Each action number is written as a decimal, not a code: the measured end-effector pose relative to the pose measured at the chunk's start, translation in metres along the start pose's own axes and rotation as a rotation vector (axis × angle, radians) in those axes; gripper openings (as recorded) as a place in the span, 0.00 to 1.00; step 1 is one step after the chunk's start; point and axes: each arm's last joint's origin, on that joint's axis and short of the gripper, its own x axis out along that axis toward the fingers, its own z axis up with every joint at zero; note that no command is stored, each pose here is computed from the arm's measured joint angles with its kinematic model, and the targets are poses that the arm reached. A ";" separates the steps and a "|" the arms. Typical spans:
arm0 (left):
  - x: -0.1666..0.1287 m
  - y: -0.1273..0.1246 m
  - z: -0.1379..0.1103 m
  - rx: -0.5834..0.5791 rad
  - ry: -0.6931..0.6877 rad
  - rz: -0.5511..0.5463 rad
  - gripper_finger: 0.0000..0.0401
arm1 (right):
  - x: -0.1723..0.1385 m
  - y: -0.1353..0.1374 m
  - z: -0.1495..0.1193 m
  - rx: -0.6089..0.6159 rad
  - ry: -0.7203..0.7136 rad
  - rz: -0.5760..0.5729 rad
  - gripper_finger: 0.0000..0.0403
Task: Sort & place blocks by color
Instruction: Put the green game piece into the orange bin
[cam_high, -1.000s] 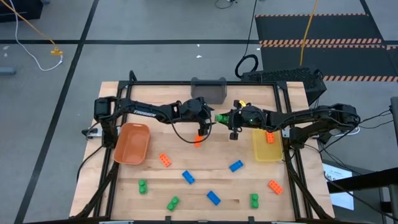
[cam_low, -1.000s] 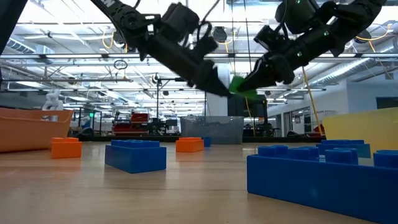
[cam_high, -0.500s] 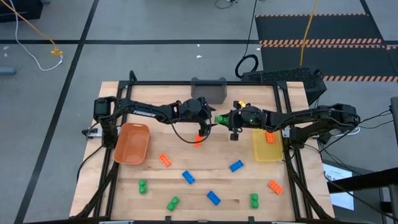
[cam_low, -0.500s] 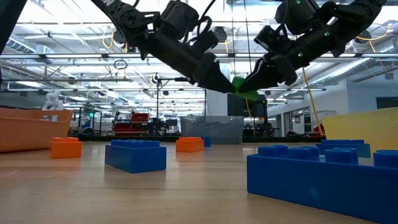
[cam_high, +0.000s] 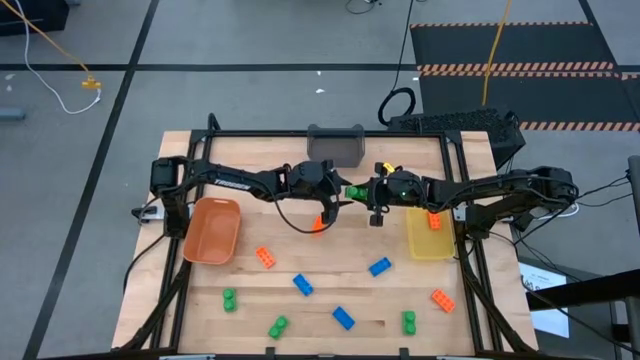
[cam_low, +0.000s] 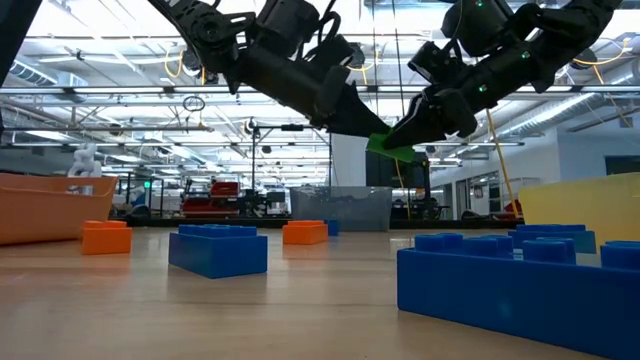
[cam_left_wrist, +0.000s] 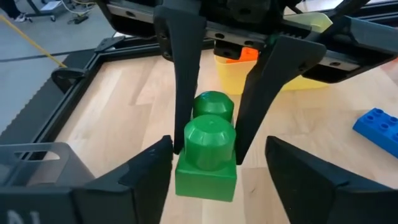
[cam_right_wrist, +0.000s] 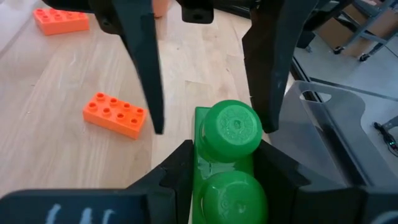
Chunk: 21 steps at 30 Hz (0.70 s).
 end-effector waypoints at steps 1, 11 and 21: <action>0.000 0.000 0.000 0.002 0.000 0.000 0.60 | 0.000 0.000 0.000 0.000 0.000 0.000 0.29; 0.000 0.001 -0.003 0.015 0.031 0.007 0.59 | 0.000 0.000 0.001 -0.005 -0.014 -0.004 0.29; 0.000 0.001 -0.003 0.022 0.038 0.022 0.61 | 0.000 -0.001 0.002 -0.012 -0.022 -0.007 0.29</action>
